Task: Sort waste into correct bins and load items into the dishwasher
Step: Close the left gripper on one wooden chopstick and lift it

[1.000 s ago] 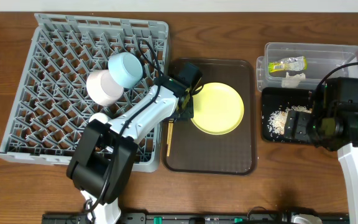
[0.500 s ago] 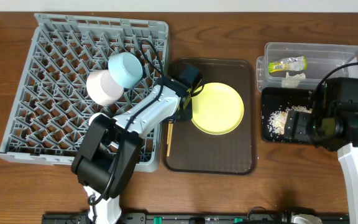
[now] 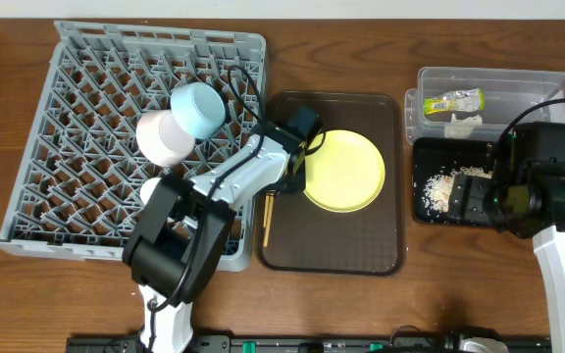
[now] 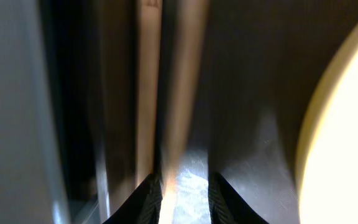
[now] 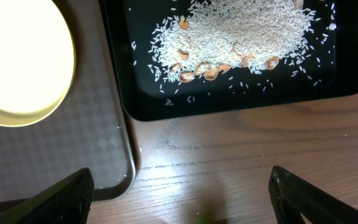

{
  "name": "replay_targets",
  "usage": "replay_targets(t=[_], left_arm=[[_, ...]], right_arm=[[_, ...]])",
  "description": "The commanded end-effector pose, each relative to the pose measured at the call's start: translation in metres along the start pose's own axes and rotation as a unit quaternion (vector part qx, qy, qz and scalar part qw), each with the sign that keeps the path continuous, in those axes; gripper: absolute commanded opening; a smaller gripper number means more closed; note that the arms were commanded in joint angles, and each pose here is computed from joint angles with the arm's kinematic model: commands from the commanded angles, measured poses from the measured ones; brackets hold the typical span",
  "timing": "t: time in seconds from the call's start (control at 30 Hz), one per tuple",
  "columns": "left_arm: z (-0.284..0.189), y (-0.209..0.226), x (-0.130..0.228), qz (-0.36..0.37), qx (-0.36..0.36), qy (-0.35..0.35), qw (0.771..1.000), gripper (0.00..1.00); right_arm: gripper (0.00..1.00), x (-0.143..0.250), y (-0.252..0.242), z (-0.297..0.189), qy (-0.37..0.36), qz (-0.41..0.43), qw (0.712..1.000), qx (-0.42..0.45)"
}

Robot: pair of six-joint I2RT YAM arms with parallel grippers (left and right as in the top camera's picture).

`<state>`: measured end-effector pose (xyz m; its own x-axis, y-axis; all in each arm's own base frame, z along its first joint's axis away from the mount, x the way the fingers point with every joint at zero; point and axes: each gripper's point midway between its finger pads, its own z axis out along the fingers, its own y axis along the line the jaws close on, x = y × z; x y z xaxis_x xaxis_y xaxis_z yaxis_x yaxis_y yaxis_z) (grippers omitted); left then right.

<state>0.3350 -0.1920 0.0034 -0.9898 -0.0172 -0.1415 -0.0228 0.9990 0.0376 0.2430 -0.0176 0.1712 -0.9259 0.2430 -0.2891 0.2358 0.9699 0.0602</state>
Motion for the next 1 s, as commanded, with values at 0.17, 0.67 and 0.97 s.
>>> replay_targets(t=[0.17, 0.67, 0.97], left_arm=[[0.01, 0.011, 0.002, -0.001, -0.018, 0.008, 1.0, 0.27], [0.008, -0.006, 0.024, 0.033, -0.02, 0.025, 0.999, 0.09], [0.007, -0.007, 0.028, 0.038, -0.023, 0.029, 0.999, 0.06]], right_arm=[[0.88, 0.001, 0.0, -0.001, 0.001, 0.008, 1.0, -0.003], [0.88, 0.002, 0.0, -0.001, 0.002, 0.008, 1.0, -0.003], [0.88, 0.002, 0.0, -0.001, 0.002, 0.008, 1.0, -0.003]])
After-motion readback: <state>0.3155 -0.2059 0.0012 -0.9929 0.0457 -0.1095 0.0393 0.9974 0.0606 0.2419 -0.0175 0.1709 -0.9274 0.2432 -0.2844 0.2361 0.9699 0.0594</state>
